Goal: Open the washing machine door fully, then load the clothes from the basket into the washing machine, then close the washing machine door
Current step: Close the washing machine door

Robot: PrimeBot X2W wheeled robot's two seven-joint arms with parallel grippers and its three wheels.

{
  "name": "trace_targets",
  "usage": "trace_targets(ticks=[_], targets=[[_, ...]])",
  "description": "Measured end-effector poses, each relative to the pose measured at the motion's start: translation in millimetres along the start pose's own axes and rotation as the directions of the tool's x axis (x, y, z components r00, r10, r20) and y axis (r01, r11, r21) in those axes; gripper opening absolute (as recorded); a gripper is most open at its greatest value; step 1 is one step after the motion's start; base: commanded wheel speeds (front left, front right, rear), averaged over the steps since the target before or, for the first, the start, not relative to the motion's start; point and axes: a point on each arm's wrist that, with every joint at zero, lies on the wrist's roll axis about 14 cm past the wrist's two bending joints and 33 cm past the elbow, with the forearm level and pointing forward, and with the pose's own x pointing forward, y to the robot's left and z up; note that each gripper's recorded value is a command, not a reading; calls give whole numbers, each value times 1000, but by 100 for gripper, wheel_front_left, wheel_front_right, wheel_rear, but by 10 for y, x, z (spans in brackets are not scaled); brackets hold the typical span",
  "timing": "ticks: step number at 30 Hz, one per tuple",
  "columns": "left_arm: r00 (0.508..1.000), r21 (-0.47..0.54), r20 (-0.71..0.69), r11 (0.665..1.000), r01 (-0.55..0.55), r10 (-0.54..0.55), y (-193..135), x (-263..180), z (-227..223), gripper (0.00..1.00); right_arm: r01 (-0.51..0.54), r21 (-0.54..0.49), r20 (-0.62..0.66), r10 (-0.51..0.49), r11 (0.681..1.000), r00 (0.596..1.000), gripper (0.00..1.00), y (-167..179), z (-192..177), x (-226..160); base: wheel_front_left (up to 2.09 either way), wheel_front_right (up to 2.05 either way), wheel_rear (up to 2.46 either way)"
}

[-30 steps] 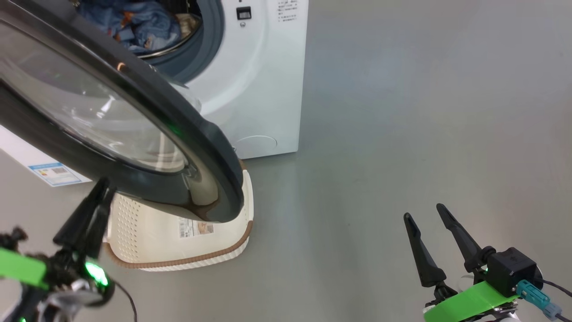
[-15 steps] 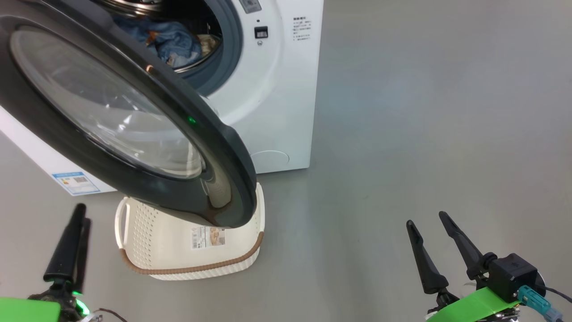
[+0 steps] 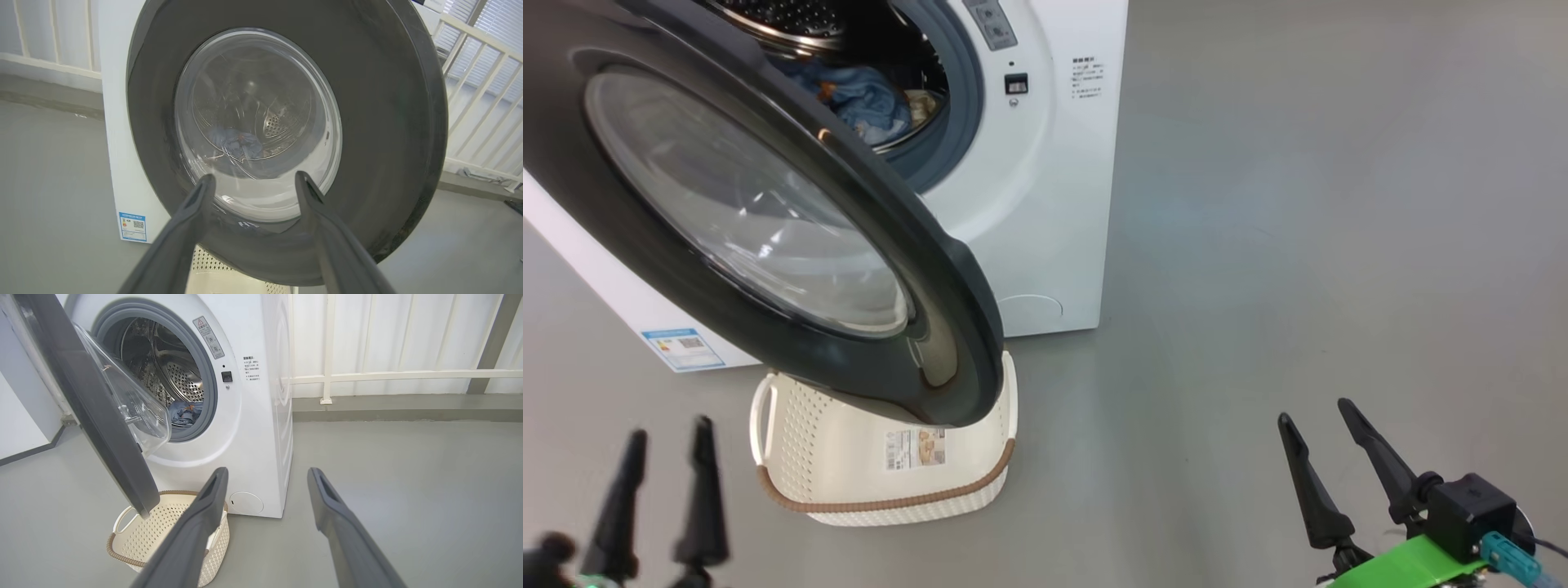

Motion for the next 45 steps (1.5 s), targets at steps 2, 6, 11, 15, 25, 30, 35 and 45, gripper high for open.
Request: trace_targets(ticks=[2,6,11,15,25,30,35,45], targets=[[1000,68,-8,998,2,-2,-36,-59,-46,100,1,-2,-7,-1,1000,1000,100,0,-8,-27,0,0,0],[999,154,-48,988,-13,20,-28,-183,-181,100,-3,-3,-11,3,1000,1000,100,21,2,-74,0,0,0],[996,212,-69,976,-39,55,62,-316,-292,100,-13,-25,-1,13,1000,1000,100,51,60,-97,0,0,0],[995,236,-80,971,-43,63,105,-372,-359,100,-11,-28,-13,11,1000,1000,100,55,26,-173,0,0,0],[995,259,-75,965,-45,67,126,-411,-400,100,2,-33,-25,-3,999,1000,100,29,18,-241,0,0,0],[995,261,-80,965,-40,63,114,-416,-419,100,9,-31,-31,-10,999,999,100,18,0,-272,0,0,0],[995,261,-79,964,-40,63,109,-413,-420,100,11,-31,-30,-12,999,999,100,17,3,-277,0,0,0],[994,265,-75,963,-53,75,122,-414,-417,100,10,-35,-34,-11,999,999,100,21,-4,-277,0,0,0]])
